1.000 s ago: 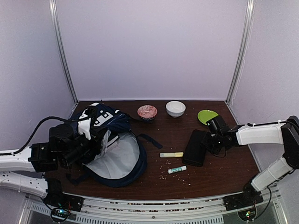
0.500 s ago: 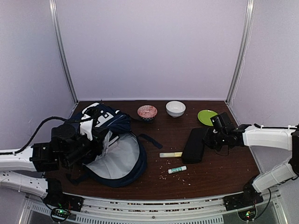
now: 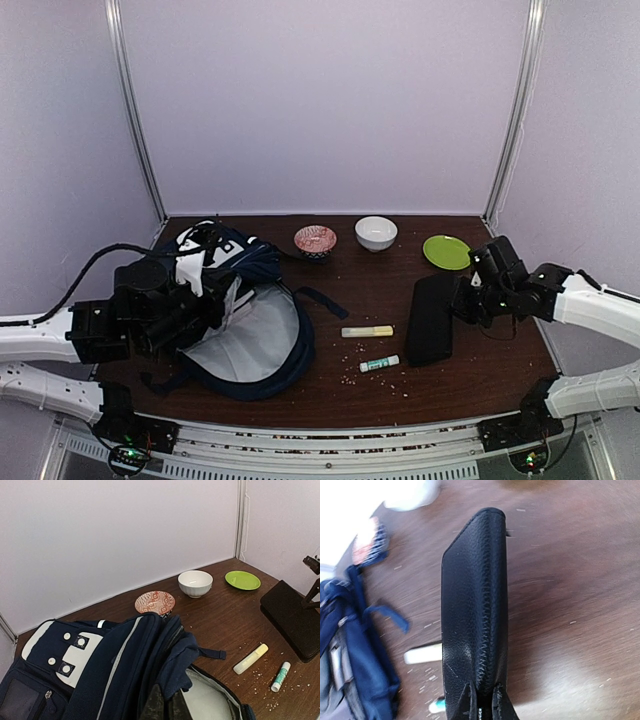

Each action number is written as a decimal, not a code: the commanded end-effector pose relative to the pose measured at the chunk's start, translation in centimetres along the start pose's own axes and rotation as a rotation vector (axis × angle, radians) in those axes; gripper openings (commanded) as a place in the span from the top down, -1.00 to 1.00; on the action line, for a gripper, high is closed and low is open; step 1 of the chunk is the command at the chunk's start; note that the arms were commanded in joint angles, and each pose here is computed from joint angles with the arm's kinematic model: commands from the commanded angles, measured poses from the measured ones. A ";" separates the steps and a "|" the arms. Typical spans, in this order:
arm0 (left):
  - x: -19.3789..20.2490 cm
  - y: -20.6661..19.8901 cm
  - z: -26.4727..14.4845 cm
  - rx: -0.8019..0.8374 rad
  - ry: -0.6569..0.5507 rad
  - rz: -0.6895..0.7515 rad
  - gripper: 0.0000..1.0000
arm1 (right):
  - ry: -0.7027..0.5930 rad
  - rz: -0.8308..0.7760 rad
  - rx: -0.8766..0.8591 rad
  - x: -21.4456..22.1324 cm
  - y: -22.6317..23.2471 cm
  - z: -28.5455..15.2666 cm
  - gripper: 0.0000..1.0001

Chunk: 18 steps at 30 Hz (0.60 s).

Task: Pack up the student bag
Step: Pick up the personal item from the center of the board, then place the personal item in the student bag.

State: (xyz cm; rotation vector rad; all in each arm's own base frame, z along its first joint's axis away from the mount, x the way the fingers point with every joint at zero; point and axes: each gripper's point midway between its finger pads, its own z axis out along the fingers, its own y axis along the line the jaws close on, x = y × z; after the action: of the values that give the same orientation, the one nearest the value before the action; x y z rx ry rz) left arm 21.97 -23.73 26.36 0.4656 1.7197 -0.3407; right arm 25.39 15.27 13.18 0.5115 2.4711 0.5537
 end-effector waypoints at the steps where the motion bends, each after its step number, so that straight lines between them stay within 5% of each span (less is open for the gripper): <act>1: -4.5 0.0 0.2 -0.020 -0.097 -0.030 1.00 | -0.007 -0.045 -0.229 -0.1 6.8 -3.9 1.00; 9: -6.5 -1.2 1.0 -0.002 -0.118 -0.028 1.00 | 0.202 -0.081 -0.541 7.4 17.1 -5.7 1.00; 18: -6.3 -0.7 0.4 0.001 -0.109 -0.043 1.00 | 0.382 -0.113 -0.707 13.2 27.6 -4.9 1.00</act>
State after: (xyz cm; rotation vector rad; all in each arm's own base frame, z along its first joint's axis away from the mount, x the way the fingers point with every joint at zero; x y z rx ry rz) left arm 23.03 -25.82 27.84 0.5114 1.7187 -0.2936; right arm 18.22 38.52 18.09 -0.0079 2.5752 1.1917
